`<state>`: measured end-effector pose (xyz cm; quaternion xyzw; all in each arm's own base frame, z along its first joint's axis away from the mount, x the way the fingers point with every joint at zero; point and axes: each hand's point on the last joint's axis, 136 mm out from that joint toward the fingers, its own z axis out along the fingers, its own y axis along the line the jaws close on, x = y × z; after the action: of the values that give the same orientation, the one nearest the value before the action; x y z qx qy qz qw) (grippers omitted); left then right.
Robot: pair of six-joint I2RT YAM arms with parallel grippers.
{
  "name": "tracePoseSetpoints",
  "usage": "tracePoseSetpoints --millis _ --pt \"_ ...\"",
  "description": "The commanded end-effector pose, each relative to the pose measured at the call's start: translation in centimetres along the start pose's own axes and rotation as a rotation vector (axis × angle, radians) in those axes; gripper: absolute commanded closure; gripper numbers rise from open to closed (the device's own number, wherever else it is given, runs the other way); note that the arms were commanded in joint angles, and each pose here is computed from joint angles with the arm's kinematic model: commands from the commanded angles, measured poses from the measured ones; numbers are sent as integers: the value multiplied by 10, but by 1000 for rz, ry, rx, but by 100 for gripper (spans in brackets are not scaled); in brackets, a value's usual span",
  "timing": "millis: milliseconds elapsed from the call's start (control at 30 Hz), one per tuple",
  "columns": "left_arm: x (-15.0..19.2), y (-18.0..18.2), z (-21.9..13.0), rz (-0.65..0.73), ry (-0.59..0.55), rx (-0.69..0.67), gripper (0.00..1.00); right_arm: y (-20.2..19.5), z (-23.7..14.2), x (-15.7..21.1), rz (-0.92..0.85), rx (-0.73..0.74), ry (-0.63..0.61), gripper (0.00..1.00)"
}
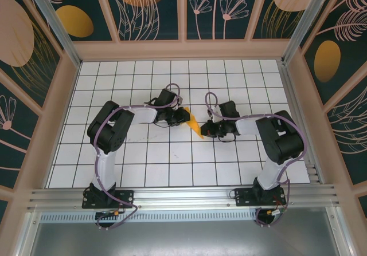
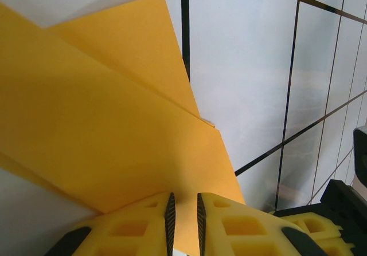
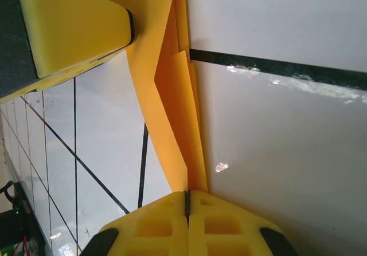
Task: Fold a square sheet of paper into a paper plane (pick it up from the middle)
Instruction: Fold the wing for the fifth time at the center of the table.
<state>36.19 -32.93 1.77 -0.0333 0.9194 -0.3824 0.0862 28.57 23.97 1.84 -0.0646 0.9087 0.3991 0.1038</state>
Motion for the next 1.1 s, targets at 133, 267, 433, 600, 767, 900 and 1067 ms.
tracePoseSetpoints --millis 133,267,433,600,767,900,1067 --pt "10 50 18 -18 12 -150 78 3 -9 -4 -29 11 -9 90" --pt "9 50 19 -19 12 -150 78 2 -10 2 -53 11 1 82" --pt "11 51 19 -19 15 -153 78 2 -10 8 -65 4 15 79" --pt "10 51 20 -19 15 -153 78 5 -12 12 -88 4 21 76" --pt "9 51 20 -19 13 -154 78 0 -11 15 -102 41 29 75" --pt "10 52 20 -22 16 -156 78 -1 -9 15 -111 60 31 83" --pt "10 52 20 -22 16 -157 78 -4 -8 16 -104 76 30 92"
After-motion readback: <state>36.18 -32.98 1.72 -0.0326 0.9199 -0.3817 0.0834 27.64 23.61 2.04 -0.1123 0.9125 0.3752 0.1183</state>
